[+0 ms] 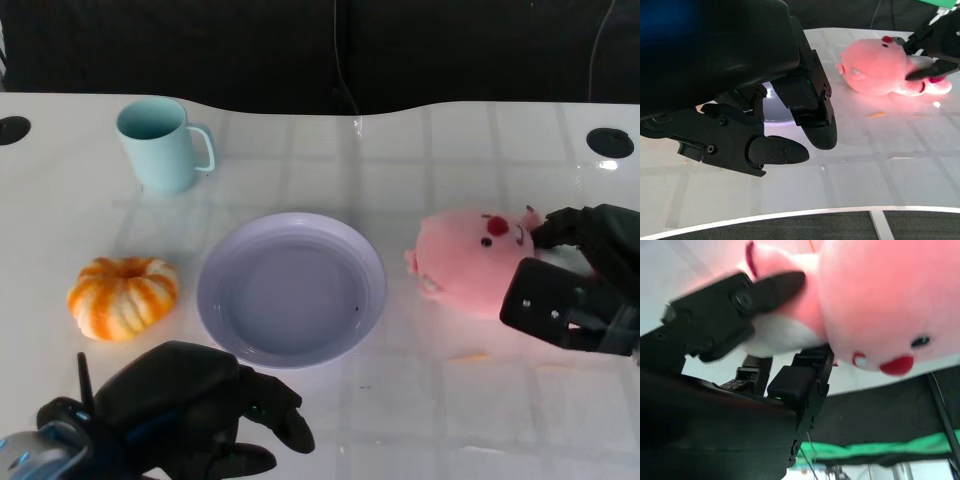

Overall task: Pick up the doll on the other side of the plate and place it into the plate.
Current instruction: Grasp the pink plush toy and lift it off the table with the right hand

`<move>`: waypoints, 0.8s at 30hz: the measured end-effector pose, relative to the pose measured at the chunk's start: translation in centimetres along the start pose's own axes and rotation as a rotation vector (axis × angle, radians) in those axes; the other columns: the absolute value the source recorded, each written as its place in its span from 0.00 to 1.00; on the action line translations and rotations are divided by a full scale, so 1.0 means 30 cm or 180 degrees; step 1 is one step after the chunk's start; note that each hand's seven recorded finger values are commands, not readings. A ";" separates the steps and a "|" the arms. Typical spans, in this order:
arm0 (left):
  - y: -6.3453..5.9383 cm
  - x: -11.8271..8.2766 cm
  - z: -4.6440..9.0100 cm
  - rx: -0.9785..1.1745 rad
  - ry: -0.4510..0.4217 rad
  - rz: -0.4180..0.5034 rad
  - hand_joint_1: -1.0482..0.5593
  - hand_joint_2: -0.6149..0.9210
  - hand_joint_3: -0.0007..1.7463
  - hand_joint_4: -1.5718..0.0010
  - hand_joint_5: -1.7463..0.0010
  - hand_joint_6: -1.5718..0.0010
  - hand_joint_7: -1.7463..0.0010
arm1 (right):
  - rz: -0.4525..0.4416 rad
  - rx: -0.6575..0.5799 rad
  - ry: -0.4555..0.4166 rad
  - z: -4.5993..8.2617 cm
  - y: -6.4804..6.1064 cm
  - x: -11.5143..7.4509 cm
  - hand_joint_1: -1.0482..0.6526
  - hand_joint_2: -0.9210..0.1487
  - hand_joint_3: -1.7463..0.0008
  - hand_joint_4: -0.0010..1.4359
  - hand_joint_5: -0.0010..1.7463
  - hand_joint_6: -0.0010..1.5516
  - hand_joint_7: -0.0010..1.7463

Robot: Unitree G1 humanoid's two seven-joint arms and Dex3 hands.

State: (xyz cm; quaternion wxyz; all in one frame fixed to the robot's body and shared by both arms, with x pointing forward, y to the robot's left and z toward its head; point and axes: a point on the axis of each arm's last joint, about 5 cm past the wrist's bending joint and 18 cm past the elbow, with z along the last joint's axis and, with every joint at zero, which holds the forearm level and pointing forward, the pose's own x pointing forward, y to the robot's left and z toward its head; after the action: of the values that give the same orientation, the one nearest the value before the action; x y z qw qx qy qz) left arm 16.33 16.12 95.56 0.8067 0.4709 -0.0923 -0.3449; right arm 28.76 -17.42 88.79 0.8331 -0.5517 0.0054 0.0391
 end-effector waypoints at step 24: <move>-0.008 0.001 0.000 0.0029 -0.0050 -0.0023 0.48 1.00 0.19 0.53 0.27 0.42 0.80 | -0.0626 0.0929 -0.0684 0.128 -0.078 -0.019 0.52 0.56 0.20 0.64 1.00 0.50 1.00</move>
State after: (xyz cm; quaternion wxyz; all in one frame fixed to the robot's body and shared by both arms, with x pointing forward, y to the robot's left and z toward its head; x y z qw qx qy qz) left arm 16.23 16.02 95.36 0.8026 0.4722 -0.0985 -0.3511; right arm 28.23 -14.84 92.46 0.8998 -0.4157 -0.1318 0.0150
